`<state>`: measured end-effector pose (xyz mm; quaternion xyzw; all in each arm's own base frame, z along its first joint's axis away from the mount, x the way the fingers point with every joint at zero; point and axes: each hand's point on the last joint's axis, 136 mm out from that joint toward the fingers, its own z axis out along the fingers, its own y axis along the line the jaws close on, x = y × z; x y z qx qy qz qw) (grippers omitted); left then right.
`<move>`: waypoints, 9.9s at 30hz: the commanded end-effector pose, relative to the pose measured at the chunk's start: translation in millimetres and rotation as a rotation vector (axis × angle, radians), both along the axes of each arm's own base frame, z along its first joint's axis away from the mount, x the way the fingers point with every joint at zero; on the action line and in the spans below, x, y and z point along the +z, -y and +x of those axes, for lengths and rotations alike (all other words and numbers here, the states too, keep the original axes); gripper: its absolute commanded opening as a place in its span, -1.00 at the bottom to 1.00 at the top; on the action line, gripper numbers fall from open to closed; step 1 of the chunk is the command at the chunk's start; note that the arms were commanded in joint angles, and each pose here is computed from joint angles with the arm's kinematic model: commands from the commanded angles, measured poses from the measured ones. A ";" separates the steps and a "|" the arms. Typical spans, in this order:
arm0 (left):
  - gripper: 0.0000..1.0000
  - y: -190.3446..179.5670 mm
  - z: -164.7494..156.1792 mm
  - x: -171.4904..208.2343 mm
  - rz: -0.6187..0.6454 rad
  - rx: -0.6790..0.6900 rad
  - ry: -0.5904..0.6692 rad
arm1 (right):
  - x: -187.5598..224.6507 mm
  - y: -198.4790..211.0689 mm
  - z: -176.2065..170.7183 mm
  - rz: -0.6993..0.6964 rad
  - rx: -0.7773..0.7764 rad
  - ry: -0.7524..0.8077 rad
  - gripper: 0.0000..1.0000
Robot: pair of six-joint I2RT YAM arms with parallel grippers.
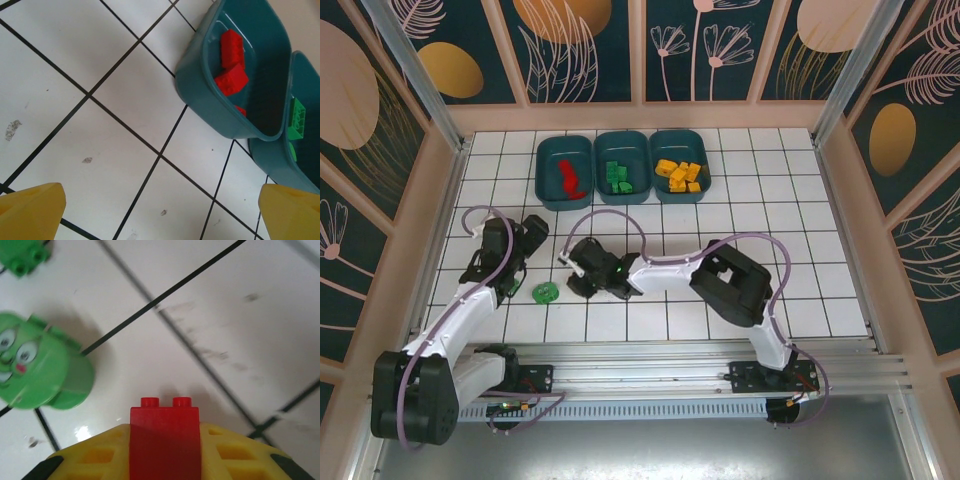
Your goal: Sort the legos into containers by color
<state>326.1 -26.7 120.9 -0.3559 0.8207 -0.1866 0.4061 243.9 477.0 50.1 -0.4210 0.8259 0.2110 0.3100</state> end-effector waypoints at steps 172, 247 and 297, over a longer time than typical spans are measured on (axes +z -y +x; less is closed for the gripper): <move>0.97 124.4 32.2 25.4 0.072 -0.328 0.132 | 43.0 230.4 36.1 0.059 -0.629 -0.098 0.35; 0.97 -10.4 -59.6 -29.3 -0.087 0.092 -0.152 | 97.0 -34.7 250.5 0.327 -0.286 0.117 0.24; 0.06 -54.6 -74.8 -115.0 -0.385 0.458 -0.483 | 148.9 142.0 101.9 0.589 -0.446 0.009 0.22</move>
